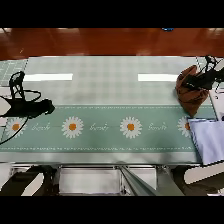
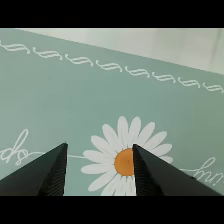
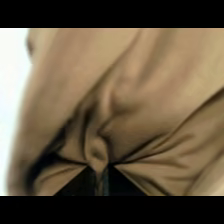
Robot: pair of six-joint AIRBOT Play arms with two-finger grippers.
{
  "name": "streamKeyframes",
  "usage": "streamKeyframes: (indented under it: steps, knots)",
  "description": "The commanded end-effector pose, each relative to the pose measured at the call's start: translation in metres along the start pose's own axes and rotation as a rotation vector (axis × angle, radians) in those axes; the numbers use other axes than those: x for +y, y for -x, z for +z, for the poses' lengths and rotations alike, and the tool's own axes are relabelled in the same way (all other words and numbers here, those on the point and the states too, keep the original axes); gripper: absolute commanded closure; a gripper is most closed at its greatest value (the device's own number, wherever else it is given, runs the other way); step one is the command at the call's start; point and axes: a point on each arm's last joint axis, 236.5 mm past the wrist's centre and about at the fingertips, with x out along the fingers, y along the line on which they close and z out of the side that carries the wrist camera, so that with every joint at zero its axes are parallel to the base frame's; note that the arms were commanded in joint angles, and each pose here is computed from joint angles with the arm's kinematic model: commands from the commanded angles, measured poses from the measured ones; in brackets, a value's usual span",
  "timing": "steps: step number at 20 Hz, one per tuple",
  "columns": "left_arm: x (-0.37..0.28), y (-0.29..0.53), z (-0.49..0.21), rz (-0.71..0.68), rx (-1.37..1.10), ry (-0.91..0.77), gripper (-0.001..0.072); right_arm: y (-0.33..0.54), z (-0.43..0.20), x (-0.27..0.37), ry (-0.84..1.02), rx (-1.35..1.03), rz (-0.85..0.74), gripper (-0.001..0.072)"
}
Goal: Fold the shirts.
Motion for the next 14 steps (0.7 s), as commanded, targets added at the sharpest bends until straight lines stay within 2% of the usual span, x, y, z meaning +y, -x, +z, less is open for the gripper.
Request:
streamKeyframes:
  steps: [1, 4, 8, 10, 14]
  knots:
    - [0.0, 0.025, 0.02, 0.001, -0.064, -0.003, 0.0202, 0.058, 0.034, 0.043, 0.1, -0.116, 0.113, 0.0683]
    - [0.018, 0.075, 0.058, 0.076, -0.239, -0.028, 0.0202, 0.156, 0.071, 0.089, 0.182, -0.342, 0.165, 0.0683]
    - [0.04, 0.132, 0.063, 0.12, -0.407, 0.024, 0.0202, 0.285, 0.077, 0.164, 0.332, -0.603, 0.236, 0.0683]
    - [0.038, 0.152, 0.054, 0.114, -0.465, 0.02, 0.0202, 0.347, 0.068, 0.199, 0.394, -0.722, 0.287, 0.0683]
    - [0.017, 0.163, 0.027, 0.014, -0.494, 0.031, 0.0202, 0.446, 0.035, 0.249, 0.499, -0.903, 0.388, 0.0683]
